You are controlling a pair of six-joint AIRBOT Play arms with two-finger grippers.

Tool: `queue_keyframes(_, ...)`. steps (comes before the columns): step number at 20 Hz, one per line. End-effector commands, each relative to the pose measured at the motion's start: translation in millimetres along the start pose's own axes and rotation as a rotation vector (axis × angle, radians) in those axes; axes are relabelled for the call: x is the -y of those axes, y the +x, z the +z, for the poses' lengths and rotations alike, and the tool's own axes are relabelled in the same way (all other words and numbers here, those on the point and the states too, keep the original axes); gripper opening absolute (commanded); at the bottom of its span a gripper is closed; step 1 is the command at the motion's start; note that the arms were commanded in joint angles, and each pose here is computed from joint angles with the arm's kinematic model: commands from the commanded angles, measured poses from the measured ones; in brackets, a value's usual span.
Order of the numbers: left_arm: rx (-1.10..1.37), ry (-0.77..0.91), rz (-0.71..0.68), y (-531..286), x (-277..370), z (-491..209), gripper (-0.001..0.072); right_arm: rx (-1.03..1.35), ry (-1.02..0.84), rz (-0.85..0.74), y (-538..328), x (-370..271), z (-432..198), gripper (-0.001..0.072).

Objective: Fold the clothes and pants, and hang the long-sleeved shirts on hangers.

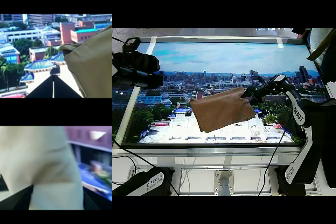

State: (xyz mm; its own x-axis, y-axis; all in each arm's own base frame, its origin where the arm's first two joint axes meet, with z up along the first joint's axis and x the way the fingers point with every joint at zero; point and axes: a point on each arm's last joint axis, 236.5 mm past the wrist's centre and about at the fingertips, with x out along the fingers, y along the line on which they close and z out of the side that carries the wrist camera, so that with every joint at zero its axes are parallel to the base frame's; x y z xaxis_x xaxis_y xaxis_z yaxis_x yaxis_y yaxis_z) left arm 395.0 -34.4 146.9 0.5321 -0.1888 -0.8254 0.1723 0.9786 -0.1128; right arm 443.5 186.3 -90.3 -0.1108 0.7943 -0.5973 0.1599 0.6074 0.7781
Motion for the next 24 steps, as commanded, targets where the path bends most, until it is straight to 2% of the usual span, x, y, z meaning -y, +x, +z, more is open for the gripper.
queue_keyframes(1, 0.001, 0.000, 0.001, -0.4, -0.5, 0.1, 0.0011, -0.072, -0.067, 0.095, 12.3, -27.8, -16.6, 0.0696)
queue_keyframes(3, -0.001, 0.000, 0.001, -0.4, -0.4, -0.5, 0.0011, -0.083, -0.071, 0.093, 13.8, -28.4, -19.2, 0.0673)
queue_keyframes(4, -0.008, 0.000, 0.000, -0.4, -0.2, -1.9, 0.0011, -0.091, -0.073, 0.098, 13.1, -29.7, -21.3, 0.0560)
queue_keyframes(5, -0.014, 0.000, -0.001, -0.4, 0.1, -3.5, 0.0011, -0.097, -0.083, 0.106, 12.5, -31.7, -22.9, 0.0255)
queue_keyframes(6, -0.017, 0.000, -0.002, -0.4, 0.2, -4.2, 0.0011, -0.100, -0.088, 0.109, 10.8, -33.4, -24.1, 0.0040)
queue_keyframes(7, -0.017, 0.000, -0.002, -0.4, 0.2, -4.2, 0.0011, -0.098, -0.099, 0.110, 7.4, -36.2, -25.2, 0.0019)
queue_keyframes(11, -0.017, 0.000, -0.002, -0.4, 0.1, -4.1, 0.0011, -0.010, -0.155, 0.057, -37.6, -44.3, -20.6, 0.0019)
queue_keyframes(17, -0.018, 0.004, 0.002, -0.4, -0.7, -4.3, 0.0011, 0.335, -0.126, -0.064, -209.6, -27.3, -22.3, 0.0017)
queue_keyframes(20, -0.018, 0.004, 0.002, -0.4, -0.6, -4.3, 0.0011, 0.531, -0.042, -0.134, -310.1, 3.4, -56.1, 0.0016)
queue_keyframes(24, -0.018, 0.003, 0.002, -0.4, -0.6, -4.3, 0.0011, 0.797, 0.142, -0.224, -425.6, 58.1, -136.3, 0.0015)
